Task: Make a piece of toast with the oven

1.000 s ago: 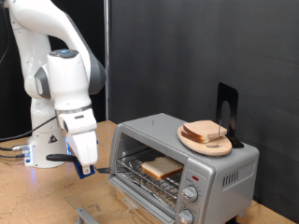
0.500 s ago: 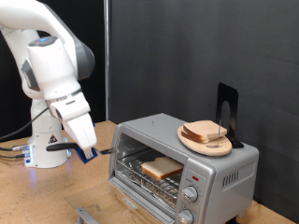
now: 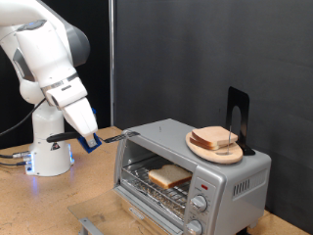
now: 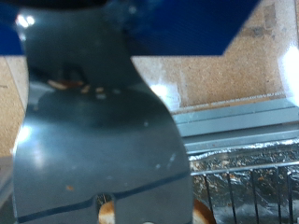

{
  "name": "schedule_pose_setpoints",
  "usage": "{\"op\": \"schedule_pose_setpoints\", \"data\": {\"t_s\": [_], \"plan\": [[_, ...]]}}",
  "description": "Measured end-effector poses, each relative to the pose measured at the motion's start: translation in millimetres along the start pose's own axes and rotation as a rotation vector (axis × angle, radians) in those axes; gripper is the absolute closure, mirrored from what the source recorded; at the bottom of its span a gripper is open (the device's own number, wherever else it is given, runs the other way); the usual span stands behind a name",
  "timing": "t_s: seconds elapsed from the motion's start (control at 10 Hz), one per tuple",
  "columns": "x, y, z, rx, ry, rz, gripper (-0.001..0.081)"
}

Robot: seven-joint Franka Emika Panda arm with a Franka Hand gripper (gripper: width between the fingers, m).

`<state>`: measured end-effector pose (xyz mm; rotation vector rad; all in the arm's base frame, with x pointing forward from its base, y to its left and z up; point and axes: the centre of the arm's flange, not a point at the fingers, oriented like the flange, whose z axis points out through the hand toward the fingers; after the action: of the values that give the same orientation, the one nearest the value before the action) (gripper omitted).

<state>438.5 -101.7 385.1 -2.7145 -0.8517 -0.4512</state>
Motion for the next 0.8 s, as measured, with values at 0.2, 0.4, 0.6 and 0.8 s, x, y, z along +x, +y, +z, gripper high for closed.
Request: {"op": "schedule_pose_setpoints", "data": {"t_s": [0.2,0.4,0.6,0.8], "plan": [[10,-15,0,0.072,0.023,-0.023,0.0402],[28,-42,-3,0.123,0.054,0.003,0.0402],[46,-78,-2,0.124,0.024,0.044,0.0402],[60,-118,1,0.085,-0.02,0.131,0.0402]]}}
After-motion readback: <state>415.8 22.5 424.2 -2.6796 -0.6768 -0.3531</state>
